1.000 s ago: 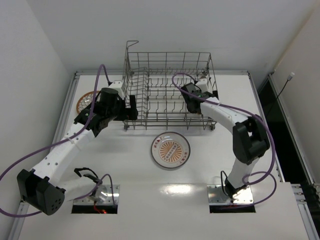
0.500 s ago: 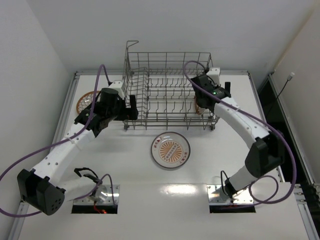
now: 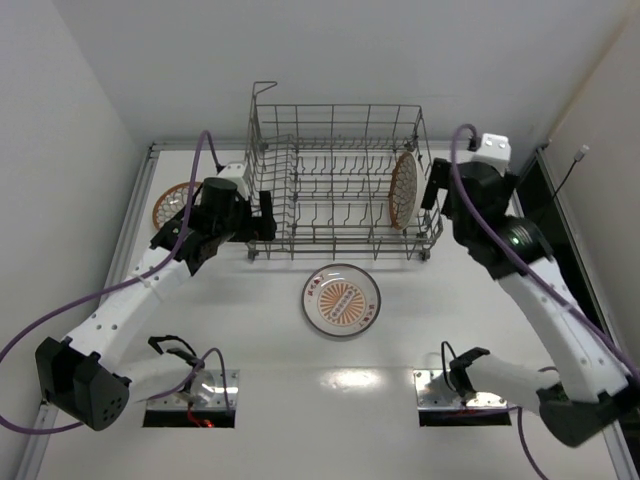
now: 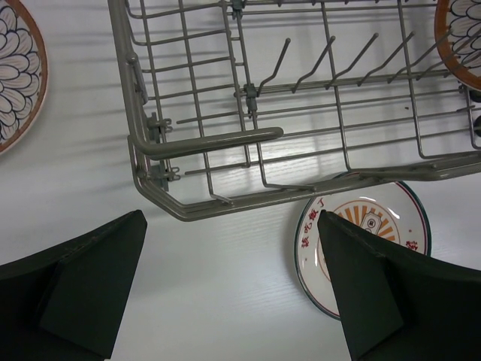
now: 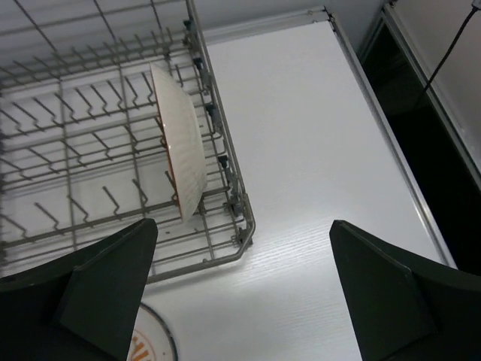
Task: Load the plates into the dish rack
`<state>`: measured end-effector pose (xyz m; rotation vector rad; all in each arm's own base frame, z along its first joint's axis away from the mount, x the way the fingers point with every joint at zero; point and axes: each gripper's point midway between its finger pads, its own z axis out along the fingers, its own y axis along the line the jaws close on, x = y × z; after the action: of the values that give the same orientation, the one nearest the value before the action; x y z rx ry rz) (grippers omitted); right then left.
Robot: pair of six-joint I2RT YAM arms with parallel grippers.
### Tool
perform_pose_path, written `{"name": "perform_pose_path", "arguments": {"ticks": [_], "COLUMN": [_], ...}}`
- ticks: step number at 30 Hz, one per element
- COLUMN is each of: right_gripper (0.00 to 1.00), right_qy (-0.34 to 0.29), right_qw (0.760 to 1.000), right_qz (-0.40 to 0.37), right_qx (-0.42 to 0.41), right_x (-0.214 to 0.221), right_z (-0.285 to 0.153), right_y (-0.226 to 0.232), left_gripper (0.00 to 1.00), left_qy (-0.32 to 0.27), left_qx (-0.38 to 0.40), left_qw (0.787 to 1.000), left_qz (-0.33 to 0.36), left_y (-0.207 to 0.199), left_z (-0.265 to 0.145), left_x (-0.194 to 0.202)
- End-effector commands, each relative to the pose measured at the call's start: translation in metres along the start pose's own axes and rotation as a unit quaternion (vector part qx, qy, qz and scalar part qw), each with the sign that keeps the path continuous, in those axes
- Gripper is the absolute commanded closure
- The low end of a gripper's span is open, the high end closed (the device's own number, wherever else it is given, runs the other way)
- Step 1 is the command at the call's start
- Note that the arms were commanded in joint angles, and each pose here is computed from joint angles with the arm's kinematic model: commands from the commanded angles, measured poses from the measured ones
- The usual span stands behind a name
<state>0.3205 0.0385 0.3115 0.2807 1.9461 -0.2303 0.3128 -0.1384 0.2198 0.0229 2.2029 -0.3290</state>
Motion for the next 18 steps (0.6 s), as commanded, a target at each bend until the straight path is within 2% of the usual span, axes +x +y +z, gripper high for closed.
{"name": "perform_pose_path", "arguments": {"ticks": [1, 7, 10, 11, 12, 13, 15, 16, 18], "right_gripper": [0.00, 0.04, 0.04, 0.04, 0.04, 0.03, 0.03, 0.03, 0.02], "right_qy": [0.004, 0.077, 0.135, 0.165, 0.165, 0.205, 0.213, 0.234, 0.253], "right_qw": [0.999, 0.986, 0.958, 0.949, 0.940, 0.924, 0.900, 0.893, 0.873], "right_qz": [0.032, 0.076, 0.136, 0.160, 0.180, 0.199, 0.230, 0.237, 0.273], "right_qx": [-0.043, -0.130, -0.213, -0.217, -0.237, -0.254, -0.303, -0.303, -0.315], "right_x": [0.012, 0.078, 0.120, 0.143, 0.146, 0.172, 0.178, 0.200, 0.213], "right_z": [-0.029, -0.065, -0.084, -0.082, -0.085, -0.088, -0.098, -0.096, -0.101], "right_y": [-0.011, -0.009, 0.016, 0.023, 0.029, 0.039, 0.054, 0.055, 0.060], "left_gripper": [0.00, 0.00, 0.00, 0.00, 0.00, 0.00, 0.00, 0.00, 0.00], "left_qy": [-0.021, -0.045, -0.041, -0.045, -0.046, -0.044, -0.046, -0.046, -0.050], "left_qx": [0.009, 0.007, 0.006, 0.008, 0.014, 0.018, 0.026, 0.026, 0.028], "left_qw": [1.000, 0.999, 0.999, 0.999, 0.999, 0.998, 0.998, 0.998, 0.998], "left_qz": [-0.006, -0.013, -0.019, -0.026, -0.026, -0.031, -0.035, -0.036, -0.036], "left_y": [-0.006, -0.004, -0.003, -0.003, -0.005, -0.007, -0.009, -0.009, -0.010], "left_z": [-0.002, -0.013, -0.010, -0.011, -0.009, -0.009, -0.010, -0.010, -0.013], "left_x": [-0.010, -0.016, -0.011, -0.011, -0.010, -0.009, -0.008, -0.008, -0.010]}}
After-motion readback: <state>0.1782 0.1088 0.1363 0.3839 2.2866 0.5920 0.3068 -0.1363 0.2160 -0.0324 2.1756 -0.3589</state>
